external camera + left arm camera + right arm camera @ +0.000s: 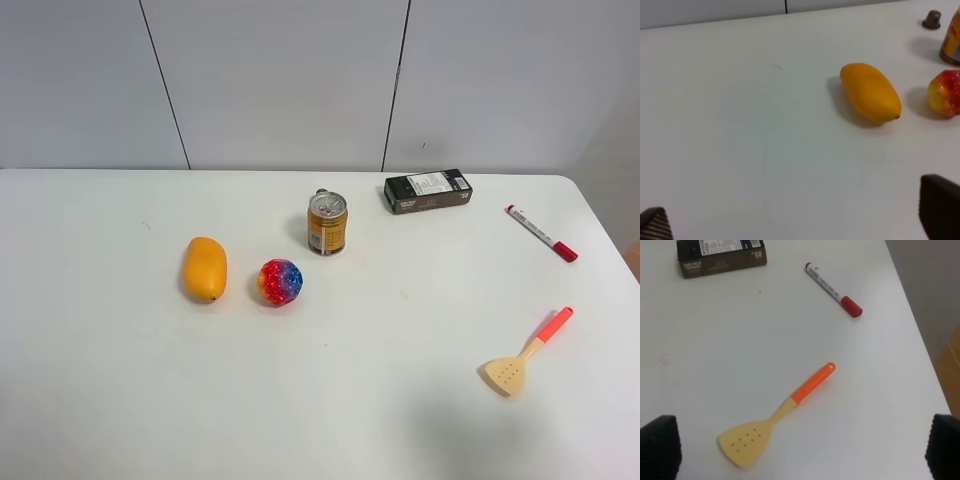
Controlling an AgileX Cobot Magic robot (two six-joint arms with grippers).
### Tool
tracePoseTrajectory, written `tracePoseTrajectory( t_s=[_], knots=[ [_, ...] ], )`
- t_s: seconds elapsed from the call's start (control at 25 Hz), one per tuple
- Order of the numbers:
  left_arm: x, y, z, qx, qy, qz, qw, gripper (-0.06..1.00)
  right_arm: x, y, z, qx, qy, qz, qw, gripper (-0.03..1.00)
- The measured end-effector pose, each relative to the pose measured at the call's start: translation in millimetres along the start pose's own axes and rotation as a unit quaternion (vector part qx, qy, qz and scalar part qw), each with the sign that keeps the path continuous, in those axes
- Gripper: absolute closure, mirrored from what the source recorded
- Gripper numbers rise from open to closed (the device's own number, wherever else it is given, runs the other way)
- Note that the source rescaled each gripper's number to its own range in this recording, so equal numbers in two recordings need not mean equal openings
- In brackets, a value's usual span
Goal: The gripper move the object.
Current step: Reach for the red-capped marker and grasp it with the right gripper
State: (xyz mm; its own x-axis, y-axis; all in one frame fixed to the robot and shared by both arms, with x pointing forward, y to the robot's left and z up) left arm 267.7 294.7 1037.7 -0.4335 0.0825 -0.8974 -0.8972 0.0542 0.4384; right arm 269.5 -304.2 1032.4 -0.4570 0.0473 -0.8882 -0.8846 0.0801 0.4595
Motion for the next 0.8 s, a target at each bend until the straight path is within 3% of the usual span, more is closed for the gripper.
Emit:
tracePoseTrajectory(
  t_s=[0.56, 0.72, 0.8],
  knots=[
    [0.0, 0.0, 0.0, 0.0, 0.0, 0.0, 1.0, -0.06, 0.0, 0.0, 0.0, 0.0, -0.002, 0.0, 1.0, -0.03],
    [0.0, 0.0, 0.0, 0.0, 0.0, 0.0, 1.0, -0.06, -0.3, -1.3, -0.8, 0.004, -0.048, 0.004, 0.999, -0.03],
    [0.0, 0.0, 0.0, 0.0, 0.0, 0.0, 1.0, -0.06, -2.0, -8.9, -0.7, 0.007, -0.084, 0.032, 0.996, -0.03]
  ],
)
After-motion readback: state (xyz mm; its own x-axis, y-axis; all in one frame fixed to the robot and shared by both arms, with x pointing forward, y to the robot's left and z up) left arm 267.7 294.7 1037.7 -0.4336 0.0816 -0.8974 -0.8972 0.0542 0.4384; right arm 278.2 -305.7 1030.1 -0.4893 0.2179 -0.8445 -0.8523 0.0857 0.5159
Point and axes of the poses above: a point on each arm's last joint axis where the gripper is mounted, y pointing back along that axis away from the gripper, z along the wrist's bending axis when the last joint is at zero, x = y × z, the point moved 4 cm from there along -y, pointing out along that axis toward the gripper, and after that the axes turned 3 degrees about -y, right-handed, at the moved point
